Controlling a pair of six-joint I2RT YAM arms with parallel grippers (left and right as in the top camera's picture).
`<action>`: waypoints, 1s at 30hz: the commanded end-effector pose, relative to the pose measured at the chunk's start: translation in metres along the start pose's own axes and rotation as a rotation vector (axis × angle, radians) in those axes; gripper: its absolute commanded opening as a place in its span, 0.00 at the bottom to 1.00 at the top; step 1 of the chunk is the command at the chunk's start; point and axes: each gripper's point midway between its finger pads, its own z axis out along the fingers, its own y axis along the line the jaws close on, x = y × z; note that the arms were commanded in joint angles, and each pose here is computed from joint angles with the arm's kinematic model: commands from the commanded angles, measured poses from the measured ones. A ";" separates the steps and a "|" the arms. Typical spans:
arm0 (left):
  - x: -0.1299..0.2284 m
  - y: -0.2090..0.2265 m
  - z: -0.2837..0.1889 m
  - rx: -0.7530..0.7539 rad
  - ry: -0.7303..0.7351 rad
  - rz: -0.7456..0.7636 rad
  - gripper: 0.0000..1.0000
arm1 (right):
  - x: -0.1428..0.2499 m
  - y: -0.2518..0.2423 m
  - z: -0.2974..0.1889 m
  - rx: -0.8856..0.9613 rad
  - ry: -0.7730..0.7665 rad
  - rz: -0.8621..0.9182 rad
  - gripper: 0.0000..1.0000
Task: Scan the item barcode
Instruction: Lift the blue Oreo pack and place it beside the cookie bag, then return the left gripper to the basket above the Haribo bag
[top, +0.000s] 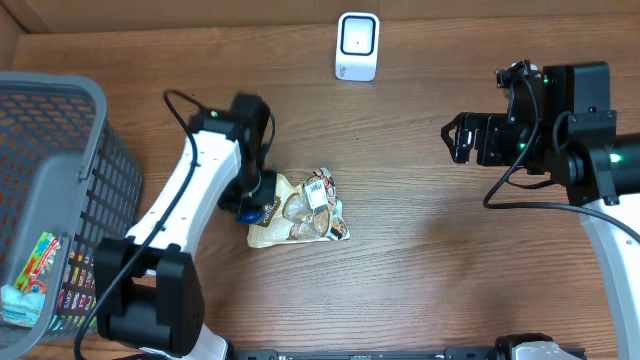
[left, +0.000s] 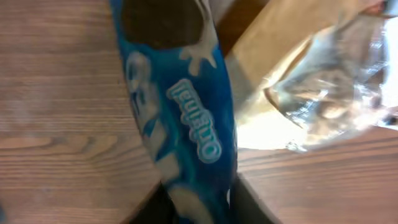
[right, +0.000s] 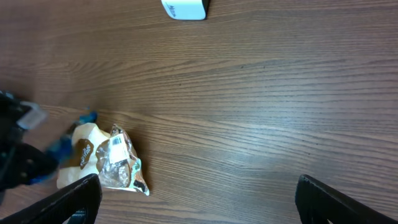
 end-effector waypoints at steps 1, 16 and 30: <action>-0.006 -0.001 -0.001 0.017 -0.031 0.012 0.57 | -0.006 0.007 -0.004 -0.016 -0.020 -0.012 1.00; -0.043 0.060 -0.263 0.152 -0.586 -0.399 0.76 | -0.006 0.007 -0.004 -0.016 -0.019 -0.011 1.00; 0.118 0.249 -0.235 -0.060 -0.559 -1.361 0.82 | -0.004 0.005 -0.001 -0.016 -0.014 -0.010 1.00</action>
